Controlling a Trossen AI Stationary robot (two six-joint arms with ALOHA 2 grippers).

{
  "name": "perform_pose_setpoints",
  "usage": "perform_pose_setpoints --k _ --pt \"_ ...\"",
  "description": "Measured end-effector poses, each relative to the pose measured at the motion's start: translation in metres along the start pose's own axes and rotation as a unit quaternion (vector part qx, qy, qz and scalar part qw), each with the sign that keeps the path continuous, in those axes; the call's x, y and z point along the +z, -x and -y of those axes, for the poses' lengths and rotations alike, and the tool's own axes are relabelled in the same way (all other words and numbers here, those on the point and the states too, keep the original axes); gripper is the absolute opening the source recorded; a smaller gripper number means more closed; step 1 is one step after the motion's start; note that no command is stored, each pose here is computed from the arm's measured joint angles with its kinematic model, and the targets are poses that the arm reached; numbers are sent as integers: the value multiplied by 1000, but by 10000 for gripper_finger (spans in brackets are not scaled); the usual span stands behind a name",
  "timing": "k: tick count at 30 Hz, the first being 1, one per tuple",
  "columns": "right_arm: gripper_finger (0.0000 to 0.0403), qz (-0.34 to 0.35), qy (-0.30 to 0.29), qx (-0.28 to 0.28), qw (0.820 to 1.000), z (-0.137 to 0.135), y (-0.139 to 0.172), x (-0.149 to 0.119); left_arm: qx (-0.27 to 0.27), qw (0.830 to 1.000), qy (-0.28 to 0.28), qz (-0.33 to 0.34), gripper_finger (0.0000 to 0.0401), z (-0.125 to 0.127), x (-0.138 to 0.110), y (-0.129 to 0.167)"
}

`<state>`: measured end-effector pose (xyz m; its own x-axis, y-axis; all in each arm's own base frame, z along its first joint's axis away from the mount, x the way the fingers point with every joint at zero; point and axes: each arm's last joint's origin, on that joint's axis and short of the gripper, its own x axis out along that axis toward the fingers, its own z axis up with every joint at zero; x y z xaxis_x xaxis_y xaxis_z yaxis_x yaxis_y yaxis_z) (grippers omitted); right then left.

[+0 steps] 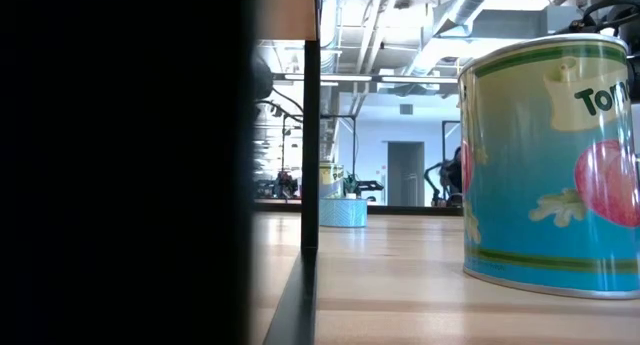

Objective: Pick and place cans onto a shelf
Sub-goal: Put the canned tomatoes on the shelf

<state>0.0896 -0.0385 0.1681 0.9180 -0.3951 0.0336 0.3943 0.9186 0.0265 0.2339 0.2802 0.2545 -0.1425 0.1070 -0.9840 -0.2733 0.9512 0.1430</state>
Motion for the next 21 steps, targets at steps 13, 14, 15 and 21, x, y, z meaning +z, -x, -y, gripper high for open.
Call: perform_pose_setpoints --k 13,14,15,21 --pt "49 0 0 0 1000 0 0 0 41 997 -17 -63 0 1 8 -14" --pt "49 0 0 0 1000 0 0 0 35 997 -18 -59 0 1 7 -12" --pt "49 0 0 0 1000 0 0 0 24 998 -18 -58 0 2 6 -12" --pt "49 0 0 0 1000 0 0 0 -9 997 -42 -72 0 11 6 -12"
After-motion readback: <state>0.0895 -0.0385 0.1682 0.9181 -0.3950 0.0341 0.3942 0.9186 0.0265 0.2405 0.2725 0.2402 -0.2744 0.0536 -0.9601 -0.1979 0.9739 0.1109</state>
